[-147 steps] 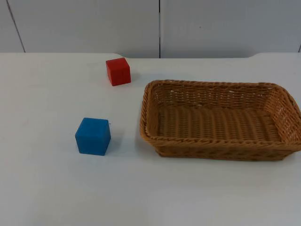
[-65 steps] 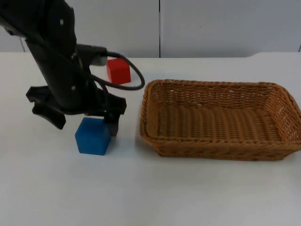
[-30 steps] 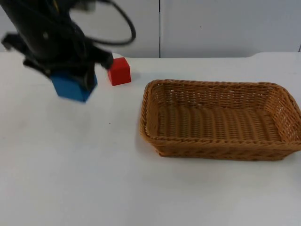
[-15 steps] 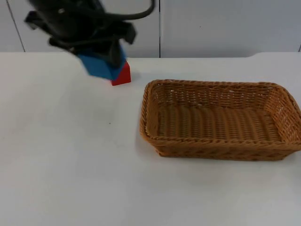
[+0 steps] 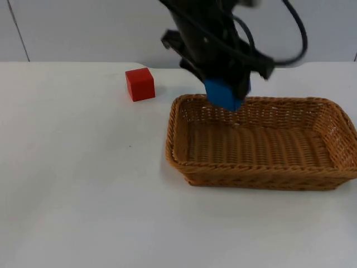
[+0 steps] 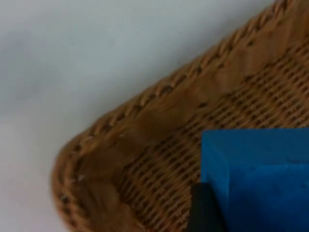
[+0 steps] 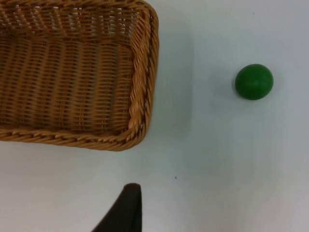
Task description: Place all geometric objects except the red cube into the basket.
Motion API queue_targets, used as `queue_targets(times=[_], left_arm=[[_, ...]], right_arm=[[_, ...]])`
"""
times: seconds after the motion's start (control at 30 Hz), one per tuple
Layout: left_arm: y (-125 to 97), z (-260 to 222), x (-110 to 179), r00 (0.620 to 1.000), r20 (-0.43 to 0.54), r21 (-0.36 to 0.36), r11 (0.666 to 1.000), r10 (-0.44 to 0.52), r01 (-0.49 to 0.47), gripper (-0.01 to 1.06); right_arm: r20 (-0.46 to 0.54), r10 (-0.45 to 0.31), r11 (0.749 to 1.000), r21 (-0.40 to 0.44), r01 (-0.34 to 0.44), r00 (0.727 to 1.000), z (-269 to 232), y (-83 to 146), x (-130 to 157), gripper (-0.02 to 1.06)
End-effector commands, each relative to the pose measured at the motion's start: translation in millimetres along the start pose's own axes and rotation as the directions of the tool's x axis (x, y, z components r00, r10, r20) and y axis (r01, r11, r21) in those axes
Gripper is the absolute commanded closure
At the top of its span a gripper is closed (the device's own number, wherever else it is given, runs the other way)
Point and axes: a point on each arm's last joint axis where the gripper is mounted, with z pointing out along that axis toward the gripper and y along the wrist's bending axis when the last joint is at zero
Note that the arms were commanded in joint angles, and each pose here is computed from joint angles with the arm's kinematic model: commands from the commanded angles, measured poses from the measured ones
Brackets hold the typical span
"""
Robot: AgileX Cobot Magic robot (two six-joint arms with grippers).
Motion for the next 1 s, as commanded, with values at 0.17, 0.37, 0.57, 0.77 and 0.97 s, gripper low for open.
queue_targets(times=[0.17, 0.37, 0.57, 0.77, 0.97], left_arm=[[1, 33, 12, 0.995, -0.093, -0.053, 0.998, 0.039, -0.044, 1.04], [3, 48, 18, 0.992, -0.121, -0.068, 0.996, 0.049, -0.057, 1.01], [2, 62, 26, 0.987, -0.16, -0.045, 0.998, 0.027, -0.034, 0.53], [-1, 50, 23, 0.981, -0.193, -0.027, 1.0, 0.004, -0.009, 0.11], [-7, 4, 6, 0.979, -0.203, -0.001, 1.0, -0.014, 0.014, 0.03]], right_arm=[[0.022, 0.003, 1.0, 0.0, -0.003, 1.0, -2, -1, -3, -0.01], [0.026, 0.003, 1.0, 0.0, -0.003, 1.0, -2, -1, -3, -0.01], [0.026, 0.003, 1.0, 0.0, -0.003, 1.0, -2, -1, -3, -0.01], [0.026, 0.003, 1.0, 0.0, -0.003, 1.0, -2, -1, -3, -0.01], [0.024, 0.003, 1.0, 0.0, -0.003, 1.0, -2, -1, -3, -0.01]])
